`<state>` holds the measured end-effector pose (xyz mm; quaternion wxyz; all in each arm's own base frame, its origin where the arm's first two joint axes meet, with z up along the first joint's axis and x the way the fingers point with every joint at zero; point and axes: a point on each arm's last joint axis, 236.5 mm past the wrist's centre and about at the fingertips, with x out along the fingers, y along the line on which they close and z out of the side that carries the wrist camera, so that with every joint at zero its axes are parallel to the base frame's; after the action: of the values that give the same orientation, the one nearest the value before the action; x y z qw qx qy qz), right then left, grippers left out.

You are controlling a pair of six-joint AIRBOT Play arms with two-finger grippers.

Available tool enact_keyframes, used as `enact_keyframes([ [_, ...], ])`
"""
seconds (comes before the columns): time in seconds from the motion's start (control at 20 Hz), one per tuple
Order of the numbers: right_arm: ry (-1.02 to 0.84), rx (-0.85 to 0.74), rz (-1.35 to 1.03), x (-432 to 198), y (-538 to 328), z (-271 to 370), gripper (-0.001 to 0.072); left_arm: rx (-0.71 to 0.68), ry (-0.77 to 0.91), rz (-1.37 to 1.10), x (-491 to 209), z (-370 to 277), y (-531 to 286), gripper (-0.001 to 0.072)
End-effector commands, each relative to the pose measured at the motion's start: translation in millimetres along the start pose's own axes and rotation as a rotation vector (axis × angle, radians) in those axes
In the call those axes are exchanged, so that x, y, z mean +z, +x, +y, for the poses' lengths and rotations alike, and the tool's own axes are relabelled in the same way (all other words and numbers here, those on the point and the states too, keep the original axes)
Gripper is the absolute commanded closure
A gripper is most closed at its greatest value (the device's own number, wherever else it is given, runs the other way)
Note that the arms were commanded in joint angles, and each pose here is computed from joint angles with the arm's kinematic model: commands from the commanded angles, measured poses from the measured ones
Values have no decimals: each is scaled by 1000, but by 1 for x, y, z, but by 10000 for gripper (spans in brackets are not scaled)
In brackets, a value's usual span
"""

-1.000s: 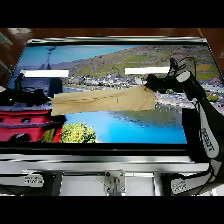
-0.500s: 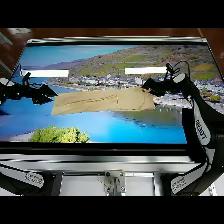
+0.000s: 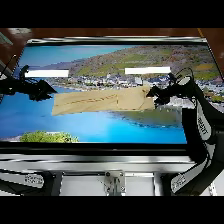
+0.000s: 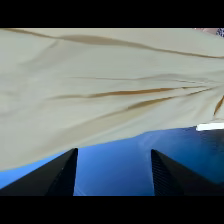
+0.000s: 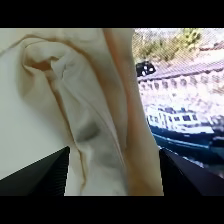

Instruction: Fold the shirts.

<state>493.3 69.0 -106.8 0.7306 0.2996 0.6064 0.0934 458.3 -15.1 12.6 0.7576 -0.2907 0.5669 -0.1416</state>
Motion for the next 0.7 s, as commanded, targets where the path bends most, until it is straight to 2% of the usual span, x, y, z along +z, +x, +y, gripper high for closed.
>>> enact_keyframes([
  [0.0, 83, 66, 67, -15, 27, 8, 36, -8, 45, 4, -4, -19, -1, 194],
  [0.1, 107, 90, 77, -17, 32, 13, 41, -13, 68, 17, -8, -30, 4, 194],
  [0.15, 107, 94, 77, -17, 32, 15, 174, -16, 80, 23, -10, -35, 8, 194],
  [0.2, 111, 101, 81, -18, 32, 17, 436, -18, 95, 27, -12, -41, 12, 193],
  [0.25, 120, 115, 89, -19, 30, 19, 648, -21, 117, 30, -13, -48, 17, 194],
  [0.3, 118, 131, 97, -20, 25, 22, 642, -23, 133, 29, -14, -56, 22, 198],
  [0.35, 93, 144, 103, -21, 18, 26, 646, -28, 152, 25, -15, -65, 29, 233],
  [0.4, 53, 152, 99, -21, 5, 33, 645, -35, 172, 24, -17, -75, 36, 352],
  [0.45, 26, 155, 83, -19, -9, 39, 645, -45, 193, 21, -19, -88, 47, 525],
  [0.5, 4, 165, 62, -17, -28, 48, 645, -53, 218, 22, -23, -101, 58, 651],
  [0.65, -68, 197, 6, -18, -91, 76, 646, -68, 287, 58, -45, -135, 105, 668],
])
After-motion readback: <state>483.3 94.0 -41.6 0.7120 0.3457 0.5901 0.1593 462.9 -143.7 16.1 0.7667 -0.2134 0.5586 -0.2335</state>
